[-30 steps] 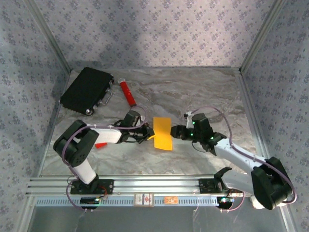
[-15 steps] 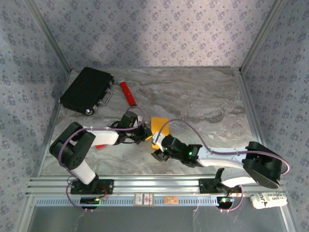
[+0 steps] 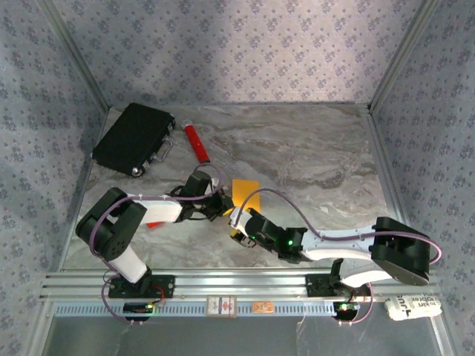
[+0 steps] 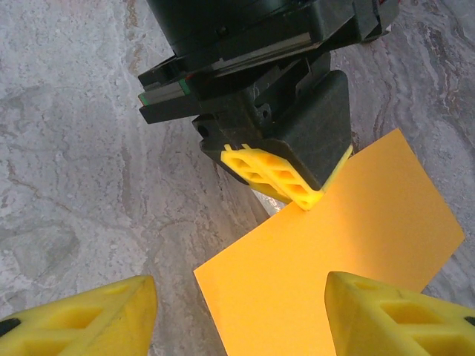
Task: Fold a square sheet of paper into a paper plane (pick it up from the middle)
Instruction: Third fold the triangle at the center of the table.
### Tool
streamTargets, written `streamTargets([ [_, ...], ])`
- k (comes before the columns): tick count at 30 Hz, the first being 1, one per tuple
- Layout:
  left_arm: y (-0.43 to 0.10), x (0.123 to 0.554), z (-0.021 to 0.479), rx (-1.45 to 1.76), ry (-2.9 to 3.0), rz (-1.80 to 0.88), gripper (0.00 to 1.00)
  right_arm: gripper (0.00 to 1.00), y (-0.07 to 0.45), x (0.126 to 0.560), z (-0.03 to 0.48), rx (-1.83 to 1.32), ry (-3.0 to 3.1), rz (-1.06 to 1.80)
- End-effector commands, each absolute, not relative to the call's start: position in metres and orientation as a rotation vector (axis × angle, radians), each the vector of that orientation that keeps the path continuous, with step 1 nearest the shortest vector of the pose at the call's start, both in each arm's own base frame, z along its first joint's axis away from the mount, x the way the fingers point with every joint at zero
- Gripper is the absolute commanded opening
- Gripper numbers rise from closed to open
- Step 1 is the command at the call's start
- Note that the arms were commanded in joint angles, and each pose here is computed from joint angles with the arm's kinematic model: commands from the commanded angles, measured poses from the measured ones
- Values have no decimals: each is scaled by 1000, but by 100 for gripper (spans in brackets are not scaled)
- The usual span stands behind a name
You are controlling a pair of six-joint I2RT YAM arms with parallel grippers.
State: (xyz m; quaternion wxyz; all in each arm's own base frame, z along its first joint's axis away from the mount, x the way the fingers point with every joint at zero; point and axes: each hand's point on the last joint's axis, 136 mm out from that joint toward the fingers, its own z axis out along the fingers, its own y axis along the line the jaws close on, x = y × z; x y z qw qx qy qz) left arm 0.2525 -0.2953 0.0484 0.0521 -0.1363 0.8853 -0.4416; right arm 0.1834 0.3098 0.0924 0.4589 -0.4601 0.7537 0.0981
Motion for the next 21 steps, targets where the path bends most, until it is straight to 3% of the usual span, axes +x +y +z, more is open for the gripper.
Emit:
streamTargets([
  [1, -296, 256, 57, -408, 2654, -1382, 0, 62, 312, 177, 87, -1193, 1836, 228],
  [17, -296, 255, 57, -413, 2655, -1388, 0, 63, 317, 188, 70, -1225, 1781, -28],
  [21, -296, 255, 57, -412, 2654, -1388, 0, 60, 318, 196, 73, -1164, 1763, -75],
])
